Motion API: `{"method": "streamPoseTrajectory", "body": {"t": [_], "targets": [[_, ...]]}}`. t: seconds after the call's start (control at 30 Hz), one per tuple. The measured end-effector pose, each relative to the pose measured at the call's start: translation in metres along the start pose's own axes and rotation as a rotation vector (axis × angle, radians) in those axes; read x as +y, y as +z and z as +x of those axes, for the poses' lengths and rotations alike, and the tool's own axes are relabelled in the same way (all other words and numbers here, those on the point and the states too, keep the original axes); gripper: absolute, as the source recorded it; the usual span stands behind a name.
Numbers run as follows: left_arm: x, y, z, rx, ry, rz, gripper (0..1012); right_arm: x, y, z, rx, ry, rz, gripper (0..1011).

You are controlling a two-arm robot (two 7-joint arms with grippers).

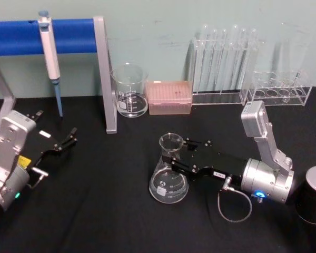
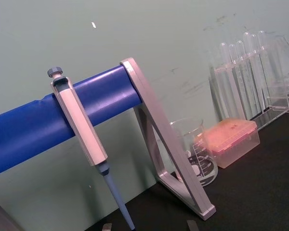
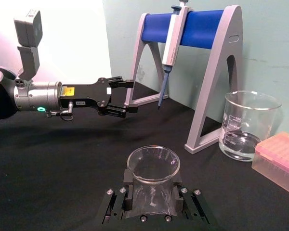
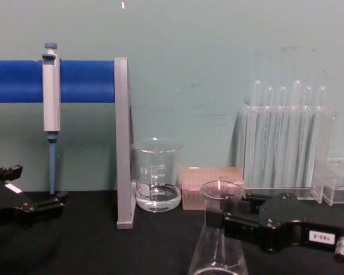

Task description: Grasp the erlenmeyer flask with one hand, shake it three times, then place it back.

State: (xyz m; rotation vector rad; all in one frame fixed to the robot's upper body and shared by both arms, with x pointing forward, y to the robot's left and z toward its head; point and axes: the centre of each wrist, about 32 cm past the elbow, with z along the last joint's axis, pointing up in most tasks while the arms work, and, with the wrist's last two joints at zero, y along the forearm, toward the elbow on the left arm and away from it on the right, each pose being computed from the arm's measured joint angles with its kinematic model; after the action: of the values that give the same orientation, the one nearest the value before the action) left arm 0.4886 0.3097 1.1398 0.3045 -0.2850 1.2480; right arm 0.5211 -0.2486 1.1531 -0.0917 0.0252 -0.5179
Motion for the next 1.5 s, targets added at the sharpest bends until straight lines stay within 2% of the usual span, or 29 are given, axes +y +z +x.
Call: {"method": "streamPoseTrajectory", "body": {"t": [0.93, 1.0, 1.03, 1.13, 1.23, 1.27, 1.3, 1.5], "targets": [[0.0, 0.0, 0.0, 0.0, 0.0, 0.0, 1001, 0.0002, 0.0002, -0.0003, -0.002, 0.003, -0.001, 447], [0.0, 0.0, 0.0, 0.0, 0.0, 0.0, 1001, 0.0002, 0.0002, -0.0003, -0.002, 0.003, -0.001, 472], [0.0, 0.0, 0.0, 0.0, 0.0, 0.0, 1001, 0.0002, 0.0002, -0.0003, -0.001, 0.003, -0.002, 530], [0.0, 0.0, 0.0, 0.0, 0.0, 0.0, 1001, 0.0002, 0.0002, -0.0003, -0.002, 0.003, -0.003, 592], [0.0, 0.0, 0.0, 0.0, 0.0, 0.0, 1001, 0.0002, 0.0002, -0.0003, -0.002, 0.003, -0.003, 713], [0.0, 0.0, 0.0, 0.0, 0.0, 0.0, 1001, 0.0002, 0.0002, -0.0003, -0.002, 0.003, -0.003, 713], [0.0, 0.0, 0.0, 0.0, 0.0, 0.0, 1001, 0.0002, 0.0002, -0.0003, -0.002, 0.003, -0.003, 768], [0.0, 0.0, 0.0, 0.0, 0.0, 0.0, 1001, 0.0002, 0.0002, -0.0003, -0.002, 0.003, -0.003, 930]]}}
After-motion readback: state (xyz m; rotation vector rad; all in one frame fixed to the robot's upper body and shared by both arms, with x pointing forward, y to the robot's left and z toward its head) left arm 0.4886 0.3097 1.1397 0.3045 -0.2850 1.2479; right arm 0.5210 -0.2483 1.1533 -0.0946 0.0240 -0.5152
